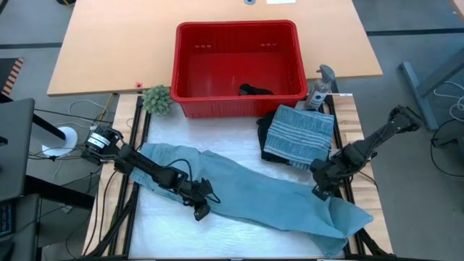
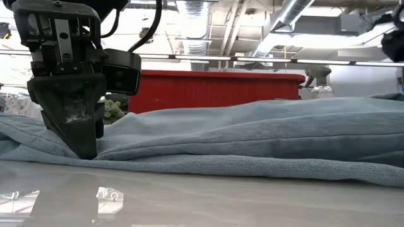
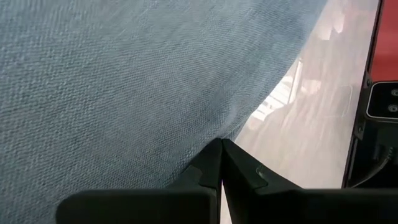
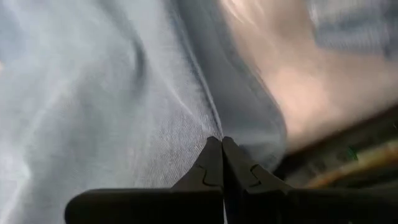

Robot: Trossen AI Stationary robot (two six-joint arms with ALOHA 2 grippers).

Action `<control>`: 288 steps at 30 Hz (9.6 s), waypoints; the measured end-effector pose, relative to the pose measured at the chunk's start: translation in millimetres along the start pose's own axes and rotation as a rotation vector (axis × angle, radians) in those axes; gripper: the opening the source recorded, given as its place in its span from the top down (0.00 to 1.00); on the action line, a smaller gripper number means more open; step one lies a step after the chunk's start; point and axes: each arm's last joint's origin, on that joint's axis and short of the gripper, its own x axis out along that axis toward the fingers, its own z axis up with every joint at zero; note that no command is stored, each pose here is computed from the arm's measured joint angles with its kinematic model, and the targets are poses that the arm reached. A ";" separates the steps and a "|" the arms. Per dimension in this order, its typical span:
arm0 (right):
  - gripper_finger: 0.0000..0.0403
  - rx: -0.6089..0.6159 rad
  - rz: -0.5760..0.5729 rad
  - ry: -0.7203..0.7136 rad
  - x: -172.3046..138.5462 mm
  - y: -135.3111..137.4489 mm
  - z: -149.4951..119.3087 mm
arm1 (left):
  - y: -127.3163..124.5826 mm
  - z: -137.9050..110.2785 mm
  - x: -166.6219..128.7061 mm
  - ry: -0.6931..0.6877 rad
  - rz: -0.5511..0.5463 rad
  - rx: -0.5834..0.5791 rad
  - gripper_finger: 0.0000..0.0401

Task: Fold Laundry from Bin
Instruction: Fold the blue pants

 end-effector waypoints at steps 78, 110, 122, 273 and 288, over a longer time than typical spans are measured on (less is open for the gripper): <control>0.93 -0.512 0.068 -0.333 45.0 97.5 123.4 | 34.4 43.2 18.4 -0.294 0.118 0.017 1.00; 0.51 -0.565 0.292 0.004 -86.9 87.5 -19.0 | 37.6 77.4 -40.1 -0.206 -0.051 0.021 1.00; 0.43 -0.632 0.192 0.160 -97.0 129.0 -35.1 | -5.5 85.2 -133.4 -0.535 -0.191 0.055 1.00; 0.46 -0.490 0.083 -0.768 -194.9 165.8 -41.9 | -104.6 209.7 -154.2 -0.300 0.424 0.279 1.00; 0.46 -0.452 0.031 -0.784 -143.8 181.4 -30.0 | -97.4 93.0 -56.6 -0.222 0.836 0.138 1.00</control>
